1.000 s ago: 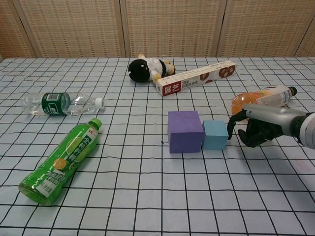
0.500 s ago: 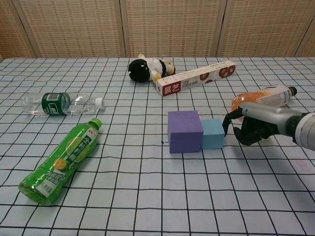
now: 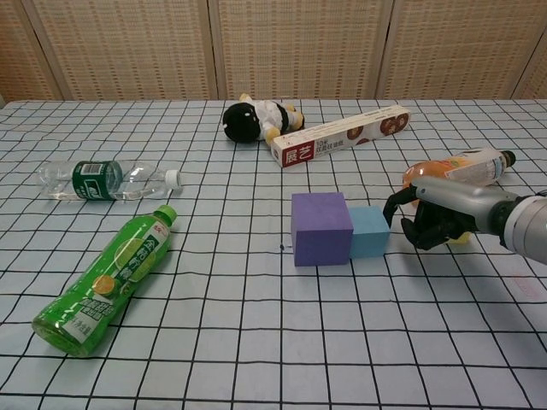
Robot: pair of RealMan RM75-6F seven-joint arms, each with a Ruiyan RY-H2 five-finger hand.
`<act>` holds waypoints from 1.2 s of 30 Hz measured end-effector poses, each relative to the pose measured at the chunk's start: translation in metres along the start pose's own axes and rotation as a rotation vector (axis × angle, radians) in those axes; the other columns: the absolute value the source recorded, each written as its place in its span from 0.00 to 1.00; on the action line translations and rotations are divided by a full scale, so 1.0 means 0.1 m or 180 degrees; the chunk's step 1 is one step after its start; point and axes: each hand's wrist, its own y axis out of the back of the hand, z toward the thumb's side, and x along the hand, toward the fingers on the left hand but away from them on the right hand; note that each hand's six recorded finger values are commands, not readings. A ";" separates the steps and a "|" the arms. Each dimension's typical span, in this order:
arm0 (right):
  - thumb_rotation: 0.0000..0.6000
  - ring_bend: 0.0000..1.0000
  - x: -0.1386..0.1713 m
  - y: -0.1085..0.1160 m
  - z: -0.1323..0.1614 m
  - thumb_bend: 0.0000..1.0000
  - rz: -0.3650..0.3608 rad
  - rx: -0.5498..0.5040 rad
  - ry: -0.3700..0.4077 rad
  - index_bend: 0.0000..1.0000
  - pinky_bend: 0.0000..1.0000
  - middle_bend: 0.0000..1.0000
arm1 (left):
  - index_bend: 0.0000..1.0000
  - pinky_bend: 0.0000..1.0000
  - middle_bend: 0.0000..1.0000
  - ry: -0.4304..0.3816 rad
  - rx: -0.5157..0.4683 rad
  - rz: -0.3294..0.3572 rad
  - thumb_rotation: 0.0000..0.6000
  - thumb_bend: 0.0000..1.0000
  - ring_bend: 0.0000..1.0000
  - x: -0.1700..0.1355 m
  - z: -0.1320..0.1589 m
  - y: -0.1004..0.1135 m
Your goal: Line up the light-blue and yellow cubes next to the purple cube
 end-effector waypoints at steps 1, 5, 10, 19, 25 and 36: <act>1.00 0.93 -0.01 0.00 0.00 0.68 0.0002 -0.0004 0.0004 0.43 1.00 1.00 | 0.26 0.55 0.32 0.0001 -0.0001 0.0000 1.00 0.45 0.32 0.00 0.00 0.00; 1.00 0.93 -0.04 -0.02 0.00 0.68 0.0019 -0.0014 0.0027 0.43 1.00 1.00 | 0.26 0.55 0.32 0.0002 -0.0003 0.0003 1.00 0.45 0.32 0.00 0.00 0.00; 1.00 0.93 -0.06 -0.04 0.02 0.68 0.0040 -0.0011 0.0064 0.43 1.00 1.00 | 0.26 0.55 0.32 0.0000 -0.0001 0.0002 1.00 0.45 0.32 0.00 0.00 0.00; 1.00 0.93 -0.08 -0.06 0.05 0.68 0.0053 -0.0006 0.0135 0.43 1.00 1.00 | 0.26 0.55 0.32 0.0003 -0.0004 0.0001 1.00 0.45 0.32 0.00 0.00 0.01; 1.00 0.93 -0.08 -0.05 0.03 0.64 0.0039 0.0036 0.0145 0.42 1.00 1.00 | 0.26 0.55 0.32 0.0003 -0.0006 -0.0001 1.00 0.45 0.32 0.00 0.00 0.00; 1.00 0.93 0.13 0.19 -0.05 0.18 -0.0345 0.0665 0.0108 0.36 1.00 1.00 | 0.26 0.55 0.32 0.0013 -0.0003 -0.0005 1.00 0.45 0.32 0.00 -0.01 0.00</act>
